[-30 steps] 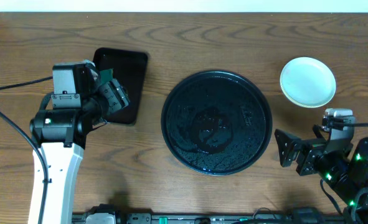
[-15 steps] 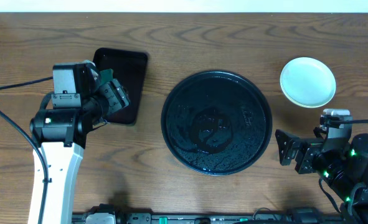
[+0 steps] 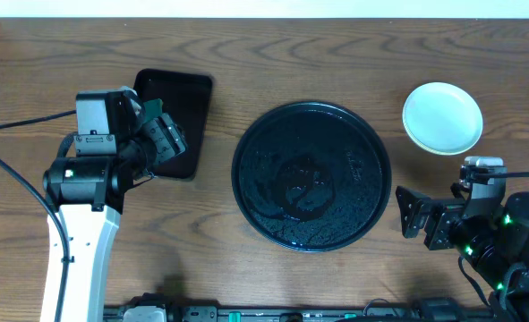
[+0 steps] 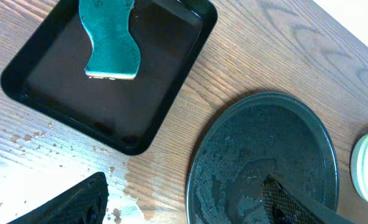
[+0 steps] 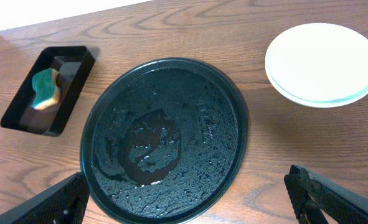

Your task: Clean dirty plates on tray and stack at the side

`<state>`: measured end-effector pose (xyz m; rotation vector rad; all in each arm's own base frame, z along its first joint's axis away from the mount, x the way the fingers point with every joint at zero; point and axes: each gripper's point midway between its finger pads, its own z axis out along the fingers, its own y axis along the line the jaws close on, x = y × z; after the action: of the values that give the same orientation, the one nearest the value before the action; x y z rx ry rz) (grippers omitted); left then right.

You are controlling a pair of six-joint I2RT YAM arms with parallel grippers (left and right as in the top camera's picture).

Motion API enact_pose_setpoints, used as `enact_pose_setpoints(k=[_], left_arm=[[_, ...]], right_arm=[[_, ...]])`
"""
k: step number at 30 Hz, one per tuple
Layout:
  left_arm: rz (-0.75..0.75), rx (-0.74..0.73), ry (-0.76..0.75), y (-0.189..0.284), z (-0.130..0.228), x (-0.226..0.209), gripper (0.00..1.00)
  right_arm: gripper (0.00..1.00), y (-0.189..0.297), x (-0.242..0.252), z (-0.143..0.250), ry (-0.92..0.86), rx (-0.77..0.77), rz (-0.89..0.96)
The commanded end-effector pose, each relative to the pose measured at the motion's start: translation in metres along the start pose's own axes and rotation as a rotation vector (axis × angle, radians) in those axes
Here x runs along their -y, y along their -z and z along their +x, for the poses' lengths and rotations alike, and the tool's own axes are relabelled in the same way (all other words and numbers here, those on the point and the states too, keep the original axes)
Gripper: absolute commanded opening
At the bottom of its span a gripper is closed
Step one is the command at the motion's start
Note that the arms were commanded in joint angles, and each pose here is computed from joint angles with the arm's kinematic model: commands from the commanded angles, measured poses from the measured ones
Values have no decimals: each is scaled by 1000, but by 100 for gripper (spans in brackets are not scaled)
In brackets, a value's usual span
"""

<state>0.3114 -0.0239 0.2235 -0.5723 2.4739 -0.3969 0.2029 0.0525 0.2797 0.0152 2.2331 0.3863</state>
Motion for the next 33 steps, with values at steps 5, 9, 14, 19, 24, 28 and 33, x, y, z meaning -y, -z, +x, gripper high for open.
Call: enact_pose_setpoints(k=[5,9,14,19,24,28,33], left_arm=[[6,-15,-5,-2,3,1,80],[6,-15,-5,-2,3,1,80],[6,-15,-5,-2,3,1,80],[6,-15,-5,-2,3,1,80],[6,-15,-5,-2,3,1,80],[6,-15,-5,-2,3,1,80],[6,-15,-5,-2,3,1,80]], right_arm=[[99,-1,-3,3,28,-10,-12],[99,-1,-3,4,26,-17,-10],[99,-1,-2,9,22,-35,-6],[99,-1,0,16,17,-64,0],[99,0,0,19,14,-74,2],[99,0,0,19,14,-74,2],[99,0,0,19,14,-74,2]])
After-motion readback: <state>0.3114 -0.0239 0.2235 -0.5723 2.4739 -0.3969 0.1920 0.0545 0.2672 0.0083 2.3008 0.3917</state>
